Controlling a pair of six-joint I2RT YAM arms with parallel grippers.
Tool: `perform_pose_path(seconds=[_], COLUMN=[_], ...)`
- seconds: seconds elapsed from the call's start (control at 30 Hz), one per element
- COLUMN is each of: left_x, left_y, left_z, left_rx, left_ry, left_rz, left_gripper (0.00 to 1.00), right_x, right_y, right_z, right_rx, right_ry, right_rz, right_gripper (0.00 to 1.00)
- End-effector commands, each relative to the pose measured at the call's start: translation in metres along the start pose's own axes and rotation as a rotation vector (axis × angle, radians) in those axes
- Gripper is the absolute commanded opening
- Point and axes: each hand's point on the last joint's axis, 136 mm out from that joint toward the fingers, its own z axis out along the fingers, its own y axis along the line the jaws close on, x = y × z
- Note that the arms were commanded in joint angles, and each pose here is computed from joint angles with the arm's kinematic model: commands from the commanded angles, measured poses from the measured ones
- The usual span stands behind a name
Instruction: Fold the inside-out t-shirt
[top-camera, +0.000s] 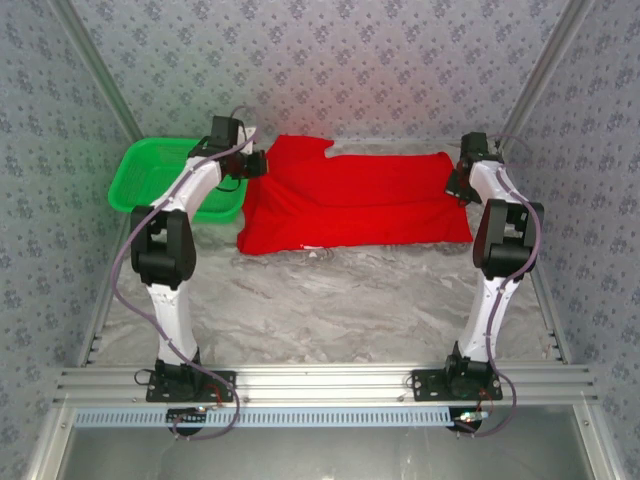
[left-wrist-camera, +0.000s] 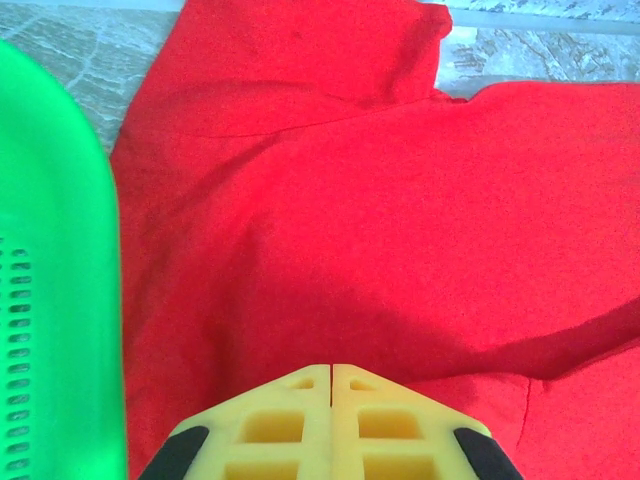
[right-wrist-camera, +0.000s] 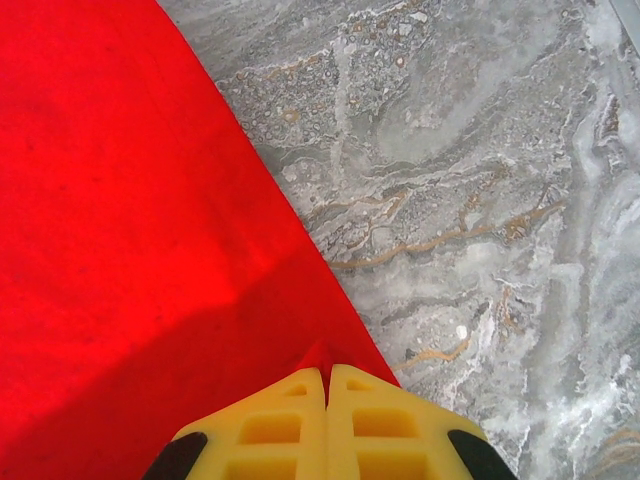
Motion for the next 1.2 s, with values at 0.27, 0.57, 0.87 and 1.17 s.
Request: perform_pose_path(seconds=[0.27, 0.57, 0.87, 1.17], left_x=[-0.025, -0.058, 0.042, 0.156], left_y=[0.012, 0.004, -0.09, -0.036], left_z=[0.054, 0.021, -0.025, 0.0], left_rx=[-0.016, -0.08, 0.089, -0.107], left_ry=[0.006, -0.055, -0.014, 0.153], left_rz=[-0.005, -0.011, -0.036, -0.072], left_gripper=[0.1, 0.42, 0.49, 0.48], right_x=[0.0, 0.005, 0.093, 0.102], right_y=[0.009, 0.008, 0.025, -0.001], right_z=[0.022, -0.041, -0.037, 0.001], right_rx=[0.006, -0.068, -0.233, -0.144], right_ry=[0.046, -0.045, 0.108, 0.194], right_rz=[-0.042, -0.034, -0.021, 0.037], right_gripper=[0.25, 0.43, 0.49, 0.46])
